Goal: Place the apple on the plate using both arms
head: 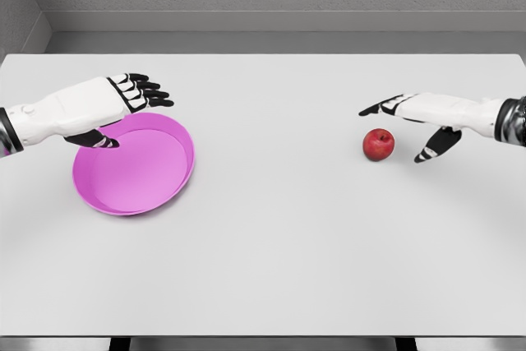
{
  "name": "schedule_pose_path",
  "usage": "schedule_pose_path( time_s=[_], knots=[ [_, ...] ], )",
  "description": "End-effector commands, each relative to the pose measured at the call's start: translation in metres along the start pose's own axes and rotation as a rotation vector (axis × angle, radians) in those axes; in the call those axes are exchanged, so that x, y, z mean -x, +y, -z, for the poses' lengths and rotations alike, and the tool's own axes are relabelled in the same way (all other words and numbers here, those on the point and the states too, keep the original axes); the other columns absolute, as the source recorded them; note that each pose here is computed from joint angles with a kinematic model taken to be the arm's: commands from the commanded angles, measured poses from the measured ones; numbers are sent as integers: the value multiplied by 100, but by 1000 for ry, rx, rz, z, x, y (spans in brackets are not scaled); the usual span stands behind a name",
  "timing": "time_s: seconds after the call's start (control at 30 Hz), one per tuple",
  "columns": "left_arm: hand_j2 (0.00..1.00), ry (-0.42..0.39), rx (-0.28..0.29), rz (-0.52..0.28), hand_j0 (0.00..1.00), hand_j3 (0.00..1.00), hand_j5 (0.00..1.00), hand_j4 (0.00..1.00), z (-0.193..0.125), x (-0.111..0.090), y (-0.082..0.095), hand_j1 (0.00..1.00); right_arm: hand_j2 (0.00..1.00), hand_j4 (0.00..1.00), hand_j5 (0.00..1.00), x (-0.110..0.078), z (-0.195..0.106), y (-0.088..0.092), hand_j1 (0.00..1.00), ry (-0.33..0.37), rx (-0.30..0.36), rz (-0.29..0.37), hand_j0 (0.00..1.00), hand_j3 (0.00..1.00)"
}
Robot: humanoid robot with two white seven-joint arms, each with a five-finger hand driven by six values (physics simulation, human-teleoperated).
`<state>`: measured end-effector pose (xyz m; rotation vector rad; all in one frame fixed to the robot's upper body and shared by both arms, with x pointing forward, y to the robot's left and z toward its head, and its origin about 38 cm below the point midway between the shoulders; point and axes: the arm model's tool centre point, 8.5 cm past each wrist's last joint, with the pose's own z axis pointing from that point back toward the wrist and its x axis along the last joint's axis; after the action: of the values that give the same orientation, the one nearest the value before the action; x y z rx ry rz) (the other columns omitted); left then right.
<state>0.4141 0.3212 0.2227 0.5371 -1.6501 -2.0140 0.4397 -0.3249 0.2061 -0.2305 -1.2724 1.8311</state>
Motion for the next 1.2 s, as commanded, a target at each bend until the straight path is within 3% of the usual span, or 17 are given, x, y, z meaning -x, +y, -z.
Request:
schedule_pose_path(
  time_s=[0.0,0.37,0.73,1.17],
  knots=[
    [100,1,-4,-6,100,100,100,100,0,0,0,100,100,100,100,-2,6,3,100,-9,-2,8,100,100],
    [100,0,0,-4,100,100,100,100,-1,0,0,100,100,100,100,-6,28,9,100,-23,-14,13,100,100],
    [100,-5,8,-2,100,100,100,100,0,-1,-1,100,100,100,100,18,26,20,100,52,-43,27,100,100],
    [100,-6,26,-3,100,100,100,100,0,-1,-2,100,100,100,100,20,40,23,100,61,-49,30,100,100]
  ],
)
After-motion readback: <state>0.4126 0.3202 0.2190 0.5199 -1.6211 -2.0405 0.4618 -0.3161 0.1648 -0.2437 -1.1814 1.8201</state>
